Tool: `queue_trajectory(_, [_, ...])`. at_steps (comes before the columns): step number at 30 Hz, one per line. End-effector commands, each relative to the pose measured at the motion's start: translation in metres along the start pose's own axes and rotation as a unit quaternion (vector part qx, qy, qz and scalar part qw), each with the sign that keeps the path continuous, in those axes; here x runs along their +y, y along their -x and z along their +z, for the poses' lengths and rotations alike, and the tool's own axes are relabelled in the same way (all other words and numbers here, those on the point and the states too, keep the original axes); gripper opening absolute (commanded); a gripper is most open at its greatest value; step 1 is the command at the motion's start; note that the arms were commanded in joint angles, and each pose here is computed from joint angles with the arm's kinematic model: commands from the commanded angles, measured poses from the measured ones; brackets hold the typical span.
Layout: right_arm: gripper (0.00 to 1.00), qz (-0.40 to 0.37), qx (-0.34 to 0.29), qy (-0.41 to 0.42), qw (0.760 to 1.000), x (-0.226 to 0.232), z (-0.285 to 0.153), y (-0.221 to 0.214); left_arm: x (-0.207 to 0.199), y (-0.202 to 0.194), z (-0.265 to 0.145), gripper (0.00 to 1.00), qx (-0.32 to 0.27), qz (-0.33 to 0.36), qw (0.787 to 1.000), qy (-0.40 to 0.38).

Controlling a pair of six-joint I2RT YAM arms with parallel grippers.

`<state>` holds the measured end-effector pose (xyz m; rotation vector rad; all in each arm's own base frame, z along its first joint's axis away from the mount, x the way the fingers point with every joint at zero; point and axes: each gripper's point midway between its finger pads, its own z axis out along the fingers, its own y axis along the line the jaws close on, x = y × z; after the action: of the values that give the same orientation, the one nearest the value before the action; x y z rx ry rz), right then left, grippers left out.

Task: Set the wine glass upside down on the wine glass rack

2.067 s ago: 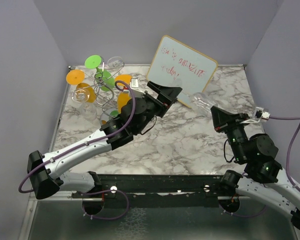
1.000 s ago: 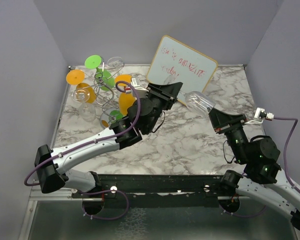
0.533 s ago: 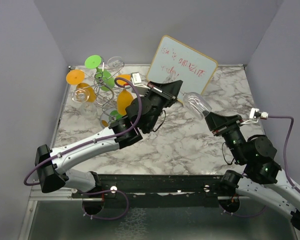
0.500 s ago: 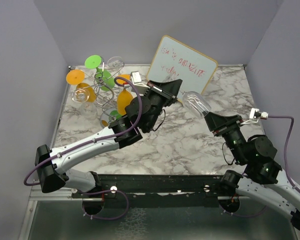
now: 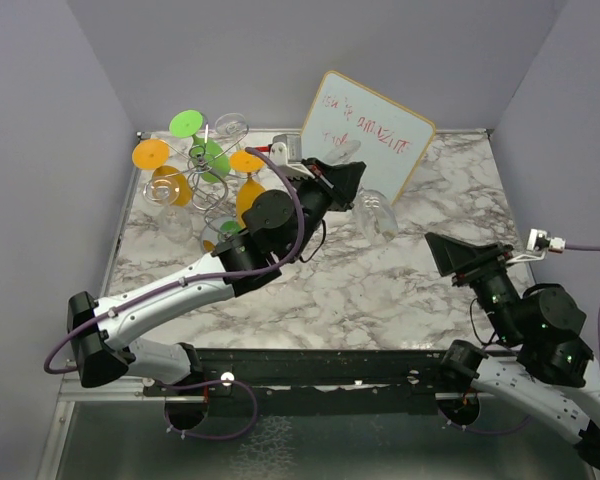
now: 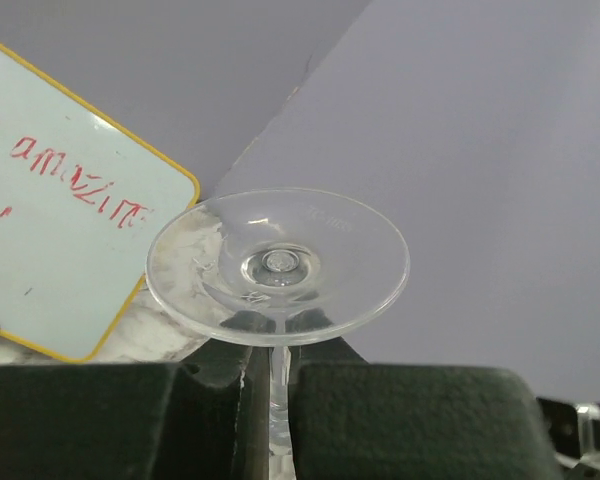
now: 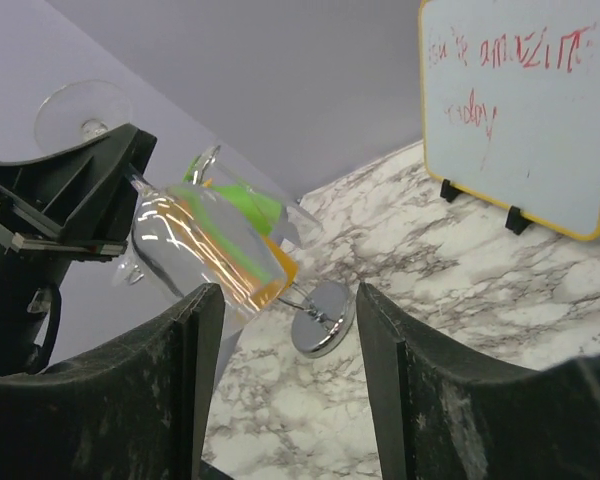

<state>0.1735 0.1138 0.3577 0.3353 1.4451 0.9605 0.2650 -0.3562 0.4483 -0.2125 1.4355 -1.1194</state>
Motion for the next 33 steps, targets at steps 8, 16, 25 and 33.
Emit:
queue_trajectory(8, [0.69,-0.191,0.085,0.137,0.968,0.077,0.014,-0.001,-0.056,0.001,-0.056,0.0,0.089,0.133,0.967,-0.2])
queue_trajectory(16, [0.64,-0.167,0.131,0.272,0.938,0.138,0.026,-0.035,-0.063,-0.015,-0.077,0.0,0.147,0.128,0.951,-0.239])
queue_trajectory(25, [0.52,-0.138,0.18,0.33,0.917,0.154,0.021,-0.065,-0.068,-0.019,-0.092,0.0,0.165,0.107,0.944,-0.266])
queue_trajectory(33, [0.33,-0.147,0.195,0.331,0.912,0.147,0.02,-0.077,-0.078,-0.02,-0.101,0.0,0.176,0.09,0.935,-0.293])
